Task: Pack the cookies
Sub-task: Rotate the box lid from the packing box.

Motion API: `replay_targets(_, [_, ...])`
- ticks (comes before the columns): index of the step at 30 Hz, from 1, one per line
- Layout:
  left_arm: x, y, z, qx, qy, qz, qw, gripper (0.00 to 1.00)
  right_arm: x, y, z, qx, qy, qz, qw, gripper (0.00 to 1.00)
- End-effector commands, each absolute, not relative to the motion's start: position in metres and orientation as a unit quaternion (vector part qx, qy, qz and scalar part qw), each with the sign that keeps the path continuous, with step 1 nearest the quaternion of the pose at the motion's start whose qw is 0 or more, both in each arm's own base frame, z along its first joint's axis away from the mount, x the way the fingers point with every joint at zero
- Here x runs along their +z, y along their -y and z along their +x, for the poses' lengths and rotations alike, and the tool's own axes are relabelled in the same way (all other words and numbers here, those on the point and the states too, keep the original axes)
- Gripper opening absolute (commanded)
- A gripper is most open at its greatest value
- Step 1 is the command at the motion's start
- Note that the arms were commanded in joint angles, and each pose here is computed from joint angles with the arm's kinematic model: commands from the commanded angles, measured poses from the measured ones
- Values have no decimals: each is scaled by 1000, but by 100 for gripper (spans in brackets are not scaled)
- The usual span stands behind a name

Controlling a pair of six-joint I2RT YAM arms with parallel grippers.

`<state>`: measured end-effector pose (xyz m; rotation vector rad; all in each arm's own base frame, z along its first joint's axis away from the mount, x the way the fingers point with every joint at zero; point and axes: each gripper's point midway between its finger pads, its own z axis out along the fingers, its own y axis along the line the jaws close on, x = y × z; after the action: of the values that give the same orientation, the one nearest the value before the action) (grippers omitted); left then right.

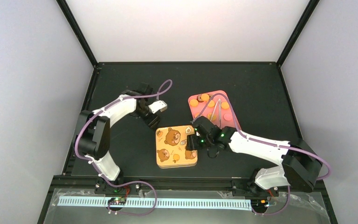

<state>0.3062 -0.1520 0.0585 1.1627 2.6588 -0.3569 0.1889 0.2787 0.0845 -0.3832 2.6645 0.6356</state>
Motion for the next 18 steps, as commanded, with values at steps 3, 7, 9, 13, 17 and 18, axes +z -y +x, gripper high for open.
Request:
replay_targets(3, [97, 160, 327, -119, -900, 390, 152, 69, 81, -278, 203, 214, -944, -142, 206, 63])
replay_targets(7, [127, 160, 308, -144, -884, 416, 158, 76, 77, -271, 218, 207, -947, -124, 213, 62])
replay_targets(9, [132, 159, 290, -154, -871, 441, 150, 80, 77, -269, 225, 204, -948, -115, 218, 61])
replay_targets(13, [118, 155, 255, -169, -849, 486, 126, 84, 73, -269, 228, 205, -949, -94, 218, 59])
replay_targets(17, [94, 157, 246, -173, -850, 486, 105, 84, 85, -266, 230, 216, -943, -80, 240, 59])
replay_targets(18, [91, 159, 248, -174, -851, 485, 104, 83, 94, -264, 231, 215, -939, -82, 255, 59])
